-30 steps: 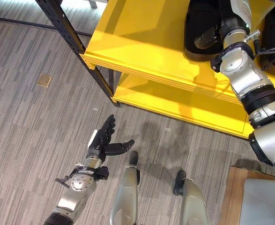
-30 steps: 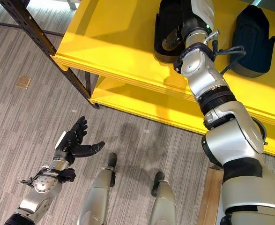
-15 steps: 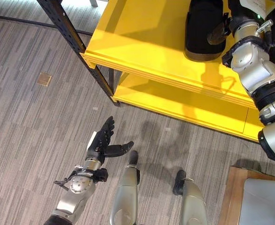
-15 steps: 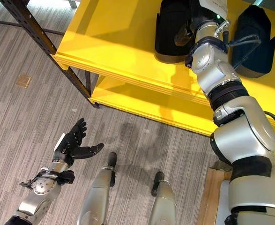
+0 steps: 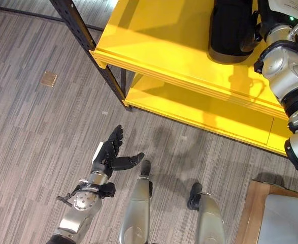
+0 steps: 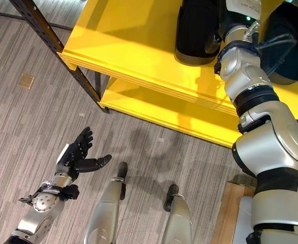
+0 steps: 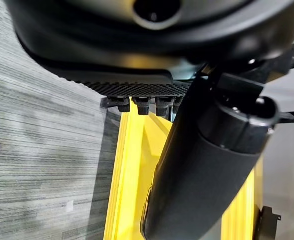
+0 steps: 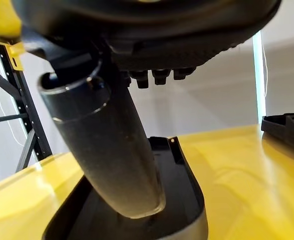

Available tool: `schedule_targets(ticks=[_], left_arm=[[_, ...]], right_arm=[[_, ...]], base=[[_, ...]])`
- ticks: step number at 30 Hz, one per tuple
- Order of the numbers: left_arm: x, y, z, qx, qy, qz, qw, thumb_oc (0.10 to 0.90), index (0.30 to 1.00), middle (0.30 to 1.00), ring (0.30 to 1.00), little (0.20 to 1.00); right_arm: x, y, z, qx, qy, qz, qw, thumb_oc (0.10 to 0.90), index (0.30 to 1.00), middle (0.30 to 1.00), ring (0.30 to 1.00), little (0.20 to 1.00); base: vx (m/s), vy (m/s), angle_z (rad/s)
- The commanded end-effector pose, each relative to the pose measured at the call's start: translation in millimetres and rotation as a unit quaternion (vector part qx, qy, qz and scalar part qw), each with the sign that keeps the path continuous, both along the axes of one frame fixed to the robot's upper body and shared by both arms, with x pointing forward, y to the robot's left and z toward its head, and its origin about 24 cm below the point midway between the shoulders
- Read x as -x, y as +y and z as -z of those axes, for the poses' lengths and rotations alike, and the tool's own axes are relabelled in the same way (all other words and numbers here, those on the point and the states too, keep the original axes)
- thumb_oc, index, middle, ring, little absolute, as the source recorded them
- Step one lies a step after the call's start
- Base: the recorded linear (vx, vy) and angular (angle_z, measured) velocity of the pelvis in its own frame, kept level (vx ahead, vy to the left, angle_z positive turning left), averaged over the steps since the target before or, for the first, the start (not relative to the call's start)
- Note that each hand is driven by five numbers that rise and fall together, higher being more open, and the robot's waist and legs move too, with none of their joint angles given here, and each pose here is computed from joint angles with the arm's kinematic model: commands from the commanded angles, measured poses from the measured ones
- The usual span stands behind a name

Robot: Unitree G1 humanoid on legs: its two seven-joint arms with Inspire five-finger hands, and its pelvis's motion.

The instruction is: Move parts from the plastic box to the shelf.

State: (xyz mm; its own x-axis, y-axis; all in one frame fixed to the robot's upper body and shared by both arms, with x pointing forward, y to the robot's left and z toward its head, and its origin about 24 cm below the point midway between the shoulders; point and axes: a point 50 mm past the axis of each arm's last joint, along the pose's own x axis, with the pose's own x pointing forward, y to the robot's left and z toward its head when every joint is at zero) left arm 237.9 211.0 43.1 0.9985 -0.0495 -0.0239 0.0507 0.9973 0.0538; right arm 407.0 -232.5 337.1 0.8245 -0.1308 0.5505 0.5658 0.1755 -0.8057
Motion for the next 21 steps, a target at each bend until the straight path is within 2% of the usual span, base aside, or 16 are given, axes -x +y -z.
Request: schedule_targets(ticks=[1, 8, 21], left_arm=[[-3.1, 2.9, -45.1, 0.015, -0.116, 0.017, 0.993, 0.900, 1.000, 1.000, 1.000, 1.000], [-4.1, 6.1, -46.2, 0.017, -0.117, 0.014, 0.993, 0.900, 1.000, 1.000, 1.000, 1.000], [-1.4, 10.9, -45.6, 0.013, -0.110, 0.021, 0.994, 0.900, 1.000, 1.000, 1.000, 1.000]], right_arm=[[30.5, -0.4, -85.7, 0.024, -0.125, 0.004, 0.992, 0.900, 1.000, 1.000, 1.000, 1.000], [26.5, 3.0, -87.3, -0.004, -0.082, -0.008, 0.997, 0.900, 1.000, 1.000, 1.000, 1.000], [31.3, -11.1, -94.2, -0.072, -0.048, -0.032, 0.996, 0.900, 1.000, 1.000, 1.000, 1.000]], base=[[0.01, -0.002, 0.04], [0.00, 0.000, 0.00], [0.00, 0.000, 0.00]])
